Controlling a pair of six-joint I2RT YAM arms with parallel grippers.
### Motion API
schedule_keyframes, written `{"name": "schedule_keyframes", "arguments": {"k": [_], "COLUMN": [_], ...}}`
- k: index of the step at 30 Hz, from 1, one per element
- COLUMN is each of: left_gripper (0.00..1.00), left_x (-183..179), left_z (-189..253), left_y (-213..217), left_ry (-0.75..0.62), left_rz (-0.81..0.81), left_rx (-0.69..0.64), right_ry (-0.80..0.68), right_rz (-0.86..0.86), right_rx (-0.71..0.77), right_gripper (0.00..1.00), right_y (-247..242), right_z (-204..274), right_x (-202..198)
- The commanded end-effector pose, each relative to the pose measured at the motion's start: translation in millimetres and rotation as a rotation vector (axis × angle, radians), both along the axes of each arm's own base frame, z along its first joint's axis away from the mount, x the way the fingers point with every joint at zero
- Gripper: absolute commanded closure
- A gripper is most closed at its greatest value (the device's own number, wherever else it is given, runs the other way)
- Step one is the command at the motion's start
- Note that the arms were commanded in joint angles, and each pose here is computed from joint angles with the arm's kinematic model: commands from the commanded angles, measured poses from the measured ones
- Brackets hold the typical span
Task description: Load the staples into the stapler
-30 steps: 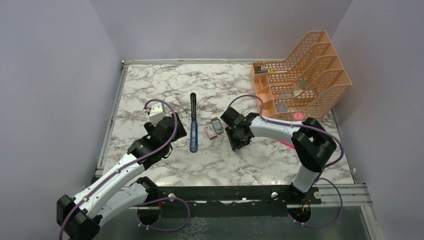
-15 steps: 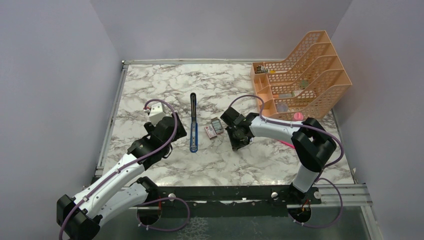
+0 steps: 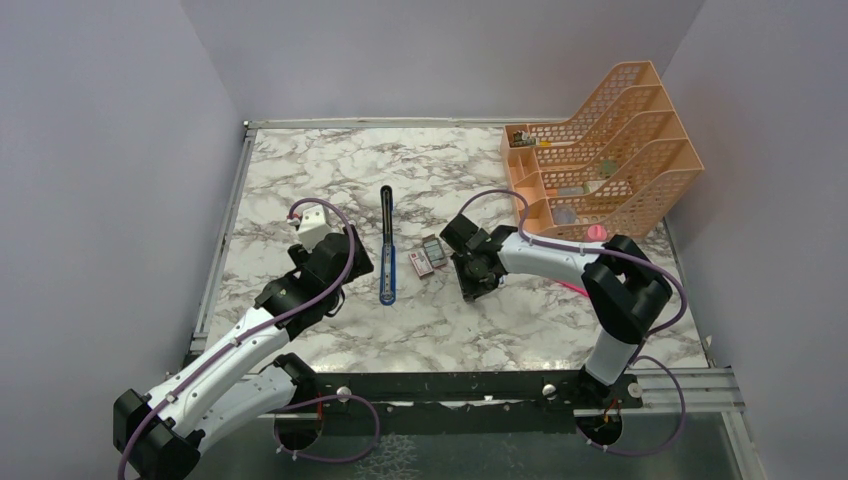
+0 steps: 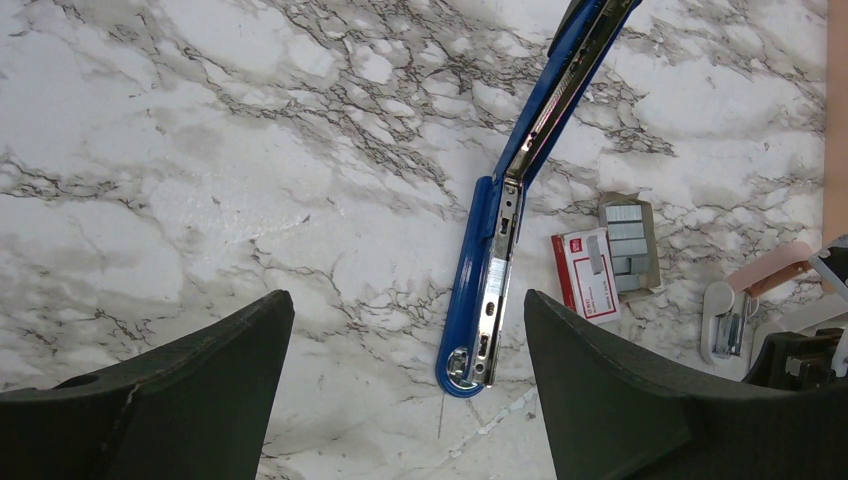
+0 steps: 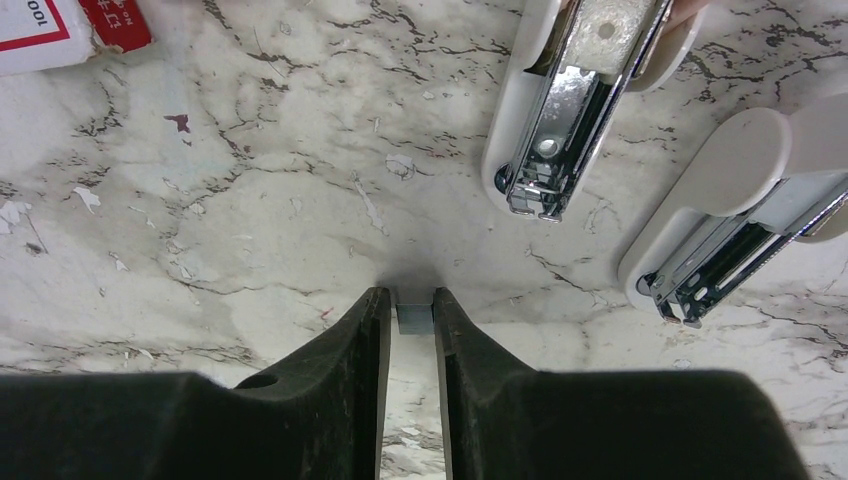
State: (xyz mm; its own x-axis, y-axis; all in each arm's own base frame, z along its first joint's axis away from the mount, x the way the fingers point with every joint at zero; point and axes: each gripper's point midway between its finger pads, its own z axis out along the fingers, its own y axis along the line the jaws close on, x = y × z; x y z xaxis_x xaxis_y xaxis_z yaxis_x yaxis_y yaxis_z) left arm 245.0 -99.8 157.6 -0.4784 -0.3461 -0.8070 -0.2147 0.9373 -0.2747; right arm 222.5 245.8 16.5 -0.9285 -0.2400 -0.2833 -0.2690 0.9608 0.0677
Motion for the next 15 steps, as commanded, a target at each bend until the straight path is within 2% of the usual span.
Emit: {"name": "schedule_keyframes", "arguments": {"k": [1, 9, 12, 15], "left_gripper": [0.14, 0.14, 0.14, 0.14], "left_x": [2.4, 2.5, 2.1, 2.0], "left_z": [2.7, 2.8, 2.3, 2.5], "left_y": [2.5, 2.2, 2.7, 2.3], "left_ry": [-0.022, -0.022, -0.021, -0.022], "left_rz": [0.016, 0.015, 0.016, 0.015], "left_rx": [-0.004, -0.002, -0.004, -0.008], "right_ry": [-0.022, -0.019, -0.009, -0.013], "right_rz": [-0.037, -0.048, -0.034, -0.035], "right_rx": [-0.042, -0.064, -0.059, -0.063], "right_gripper": [0.73, 0.73, 0.79, 0.81], "right_y": [-2.3, -4.8, -4.1, -6.5], "right_z": [-6.6, -11.6, -11.5, -9.8], "right_x": [6.9, 8.2, 5.9, 4.8]}}
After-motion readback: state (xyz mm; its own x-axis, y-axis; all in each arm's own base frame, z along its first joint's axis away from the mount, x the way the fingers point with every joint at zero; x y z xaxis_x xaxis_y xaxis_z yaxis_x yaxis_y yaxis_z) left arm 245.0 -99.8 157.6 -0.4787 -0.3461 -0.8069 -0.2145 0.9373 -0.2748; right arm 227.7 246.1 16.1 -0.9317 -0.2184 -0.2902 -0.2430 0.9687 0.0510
